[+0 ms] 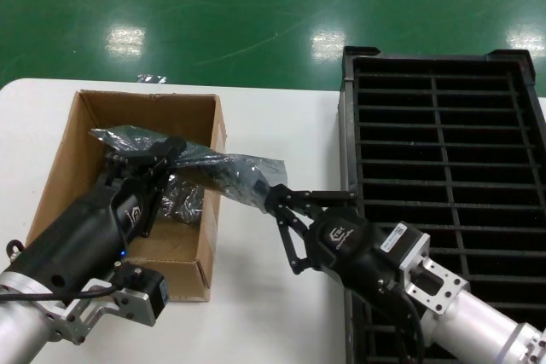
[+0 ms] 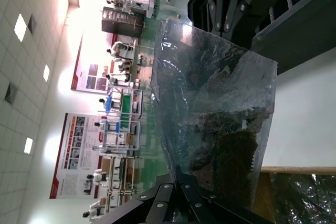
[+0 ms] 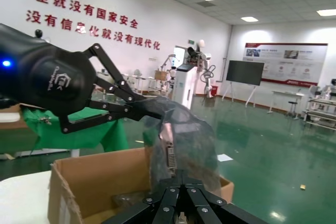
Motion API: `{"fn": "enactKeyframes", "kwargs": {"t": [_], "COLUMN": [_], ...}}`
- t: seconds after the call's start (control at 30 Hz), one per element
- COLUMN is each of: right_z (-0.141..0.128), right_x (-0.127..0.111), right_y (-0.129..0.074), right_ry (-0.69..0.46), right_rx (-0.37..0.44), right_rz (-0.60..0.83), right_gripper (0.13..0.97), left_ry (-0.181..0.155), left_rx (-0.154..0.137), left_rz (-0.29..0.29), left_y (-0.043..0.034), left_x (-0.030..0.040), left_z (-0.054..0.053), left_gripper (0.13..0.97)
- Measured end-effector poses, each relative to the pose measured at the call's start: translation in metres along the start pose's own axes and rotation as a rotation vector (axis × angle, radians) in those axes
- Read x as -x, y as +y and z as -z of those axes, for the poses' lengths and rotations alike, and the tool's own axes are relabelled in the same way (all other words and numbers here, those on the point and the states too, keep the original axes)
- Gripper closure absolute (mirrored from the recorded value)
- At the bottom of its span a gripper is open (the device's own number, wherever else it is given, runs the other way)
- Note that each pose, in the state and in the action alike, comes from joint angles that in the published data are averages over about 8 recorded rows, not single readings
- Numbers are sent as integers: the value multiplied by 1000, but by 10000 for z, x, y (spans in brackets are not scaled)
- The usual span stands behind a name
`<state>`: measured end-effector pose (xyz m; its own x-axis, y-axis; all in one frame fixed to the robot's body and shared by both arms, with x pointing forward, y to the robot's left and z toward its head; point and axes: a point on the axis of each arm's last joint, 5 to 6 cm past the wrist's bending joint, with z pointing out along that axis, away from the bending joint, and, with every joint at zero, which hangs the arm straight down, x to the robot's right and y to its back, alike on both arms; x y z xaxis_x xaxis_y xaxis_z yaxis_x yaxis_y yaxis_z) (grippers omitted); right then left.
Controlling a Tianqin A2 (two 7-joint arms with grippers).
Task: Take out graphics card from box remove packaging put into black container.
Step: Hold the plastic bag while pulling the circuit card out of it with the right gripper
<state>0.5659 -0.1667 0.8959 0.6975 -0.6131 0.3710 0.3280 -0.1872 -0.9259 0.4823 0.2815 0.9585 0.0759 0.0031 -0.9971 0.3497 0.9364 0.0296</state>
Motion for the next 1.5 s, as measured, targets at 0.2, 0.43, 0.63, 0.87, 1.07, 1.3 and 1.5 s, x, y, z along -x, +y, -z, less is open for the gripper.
{"fn": "enactKeyframes", "kwargs": {"t": [0.2, 0.43, 0.63, 0.87, 1.07, 1.3, 1.5], "right_z": [-58, -133, -215, -312, -377, -412, -405], "right_x": [-38, -150, -219, -291, -335, -259, -171], "right_y": [4, 19, 47, 81, 113, 150, 139], "right_ry": [-40, -100, -125, -110, -93, -117, -140], "right_rx": [-6, -6, -3, -14, -21, -11, -13], "right_rz": [-4, -21, -43, -75, -101, -103, -103], "right_gripper": [963, 963, 963, 963, 963, 963, 964], "left_ry": [0, 0, 0, 0, 0, 0, 0], "left_rx": [0, 0, 0, 0, 0, 0, 0], "left_rz": [0, 0, 0, 0, 0, 0, 0], "left_y": [0, 0, 0, 0, 0, 0, 0], "left_x": [0, 0, 0, 0, 0, 0, 0], "left_z": [0, 0, 0, 0, 0, 0, 0], "left_gripper": [958, 958, 958, 958, 958, 958, 958]}}
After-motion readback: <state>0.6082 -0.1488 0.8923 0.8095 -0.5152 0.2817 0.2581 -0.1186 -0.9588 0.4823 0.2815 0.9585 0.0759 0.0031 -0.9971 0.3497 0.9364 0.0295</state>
